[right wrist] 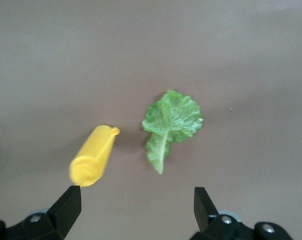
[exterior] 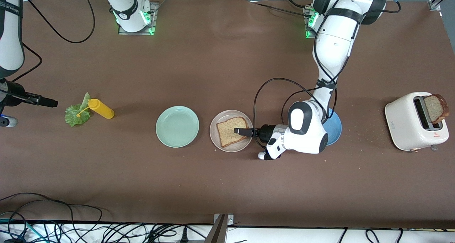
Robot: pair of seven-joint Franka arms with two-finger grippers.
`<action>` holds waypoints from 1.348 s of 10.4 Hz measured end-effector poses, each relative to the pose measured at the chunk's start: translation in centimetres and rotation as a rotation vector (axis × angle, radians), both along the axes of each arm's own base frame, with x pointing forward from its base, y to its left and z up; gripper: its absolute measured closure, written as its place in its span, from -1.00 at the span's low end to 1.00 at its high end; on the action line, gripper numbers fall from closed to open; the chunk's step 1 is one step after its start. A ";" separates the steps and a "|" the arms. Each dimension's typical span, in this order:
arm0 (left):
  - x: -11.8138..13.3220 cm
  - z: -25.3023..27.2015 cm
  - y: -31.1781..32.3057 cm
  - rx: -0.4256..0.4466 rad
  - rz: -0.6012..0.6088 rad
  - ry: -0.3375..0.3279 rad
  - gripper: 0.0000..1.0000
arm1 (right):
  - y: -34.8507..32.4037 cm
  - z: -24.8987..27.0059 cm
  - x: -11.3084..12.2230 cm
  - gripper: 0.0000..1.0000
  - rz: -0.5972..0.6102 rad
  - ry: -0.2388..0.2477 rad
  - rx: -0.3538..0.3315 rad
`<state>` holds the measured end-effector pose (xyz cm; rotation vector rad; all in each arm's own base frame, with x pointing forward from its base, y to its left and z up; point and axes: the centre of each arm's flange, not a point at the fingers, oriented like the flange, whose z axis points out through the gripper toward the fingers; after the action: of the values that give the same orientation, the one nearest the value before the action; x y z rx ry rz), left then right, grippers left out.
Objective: Make sandwich on beige plate with both arms
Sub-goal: 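Open the left gripper off the toast while the right gripper reaches the lettuce, then grasp the lettuce leaf with the right gripper while the left gripper returns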
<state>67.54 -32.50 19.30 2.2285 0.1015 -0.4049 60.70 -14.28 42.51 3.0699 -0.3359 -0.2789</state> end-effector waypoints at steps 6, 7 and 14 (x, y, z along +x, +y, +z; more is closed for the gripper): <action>1.6 2.6 3.4 0.116 0.039 0.008 -1.00 | -3.0 -13.5 -5.1 -1.00 -0.008 -0.073 -0.038; 1.8 3.6 4.4 0.177 0.039 0.013 -1.00 | -3.4 -15.6 -6.2 -1.00 -0.004 -0.086 -0.045; 3.6 10.6 17.3 0.595 -0.025 -0.017 -1.00 | -4.3 -23.0 -8.0 -1.00 -0.050 -0.076 0.026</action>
<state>71.13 -15.22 29.88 2.8205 0.2067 -0.4060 52.74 -18.61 19.54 3.1069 -0.4162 -0.1705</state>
